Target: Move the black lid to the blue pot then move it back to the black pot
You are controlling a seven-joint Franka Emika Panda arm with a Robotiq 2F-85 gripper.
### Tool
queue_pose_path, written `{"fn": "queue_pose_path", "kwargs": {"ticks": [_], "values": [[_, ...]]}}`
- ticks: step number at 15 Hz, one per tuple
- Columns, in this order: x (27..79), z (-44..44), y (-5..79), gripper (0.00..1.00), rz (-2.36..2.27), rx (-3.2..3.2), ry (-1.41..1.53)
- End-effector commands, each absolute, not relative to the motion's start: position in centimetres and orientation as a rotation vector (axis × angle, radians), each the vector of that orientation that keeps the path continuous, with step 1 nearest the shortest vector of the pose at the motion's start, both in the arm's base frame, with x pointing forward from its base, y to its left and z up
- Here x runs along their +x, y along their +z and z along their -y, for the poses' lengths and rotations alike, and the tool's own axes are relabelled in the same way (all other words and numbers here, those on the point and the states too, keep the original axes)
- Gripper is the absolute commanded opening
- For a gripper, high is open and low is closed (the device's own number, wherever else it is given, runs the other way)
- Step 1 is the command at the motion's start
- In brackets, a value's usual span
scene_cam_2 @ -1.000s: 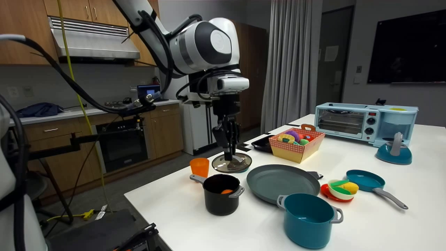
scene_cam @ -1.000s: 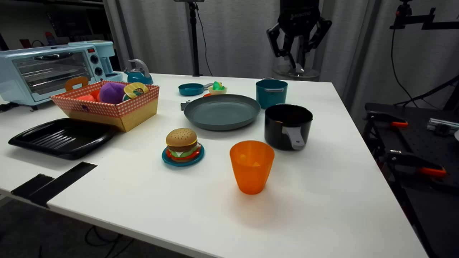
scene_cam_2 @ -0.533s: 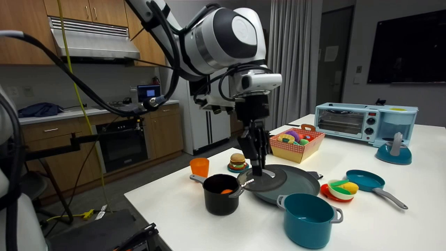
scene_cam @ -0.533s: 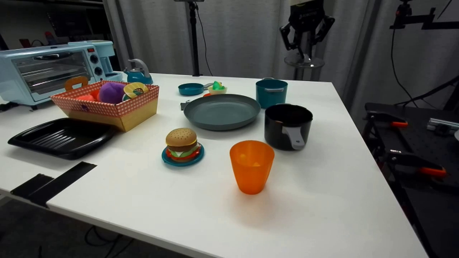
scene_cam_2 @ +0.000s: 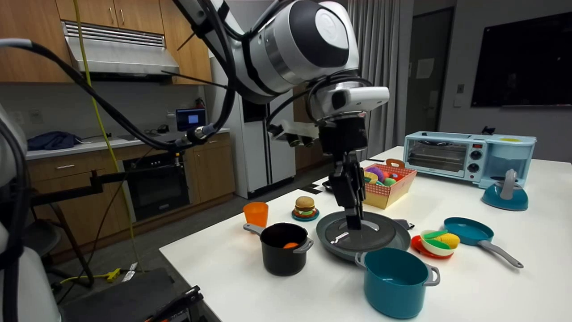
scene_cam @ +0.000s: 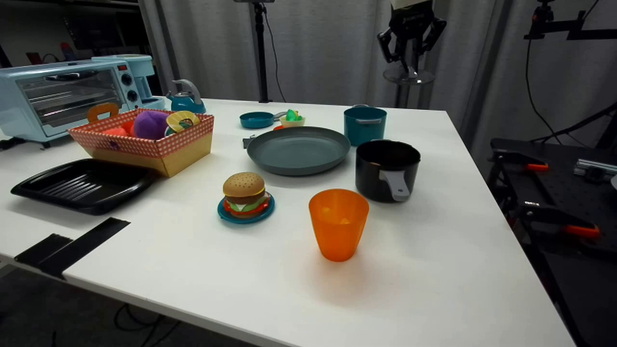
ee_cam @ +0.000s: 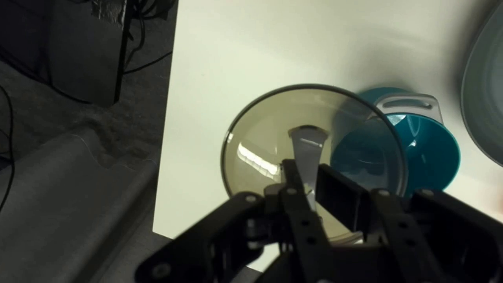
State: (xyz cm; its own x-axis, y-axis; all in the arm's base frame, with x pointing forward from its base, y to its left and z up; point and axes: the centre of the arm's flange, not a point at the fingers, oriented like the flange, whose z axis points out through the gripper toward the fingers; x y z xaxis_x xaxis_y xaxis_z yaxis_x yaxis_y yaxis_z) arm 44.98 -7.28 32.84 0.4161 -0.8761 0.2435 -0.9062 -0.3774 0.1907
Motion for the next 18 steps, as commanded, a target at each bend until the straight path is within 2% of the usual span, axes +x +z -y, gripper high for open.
{"fn": "queue_pose_path", "kwargs": {"ticks": [1, 18], "values": [[47.1, 8.6, 34.0, 0.04, 1.487, 2.436, 0.208], [53.5, 10.6, 31.9, 0.04, 1.296, 2.598, 0.201]]}}
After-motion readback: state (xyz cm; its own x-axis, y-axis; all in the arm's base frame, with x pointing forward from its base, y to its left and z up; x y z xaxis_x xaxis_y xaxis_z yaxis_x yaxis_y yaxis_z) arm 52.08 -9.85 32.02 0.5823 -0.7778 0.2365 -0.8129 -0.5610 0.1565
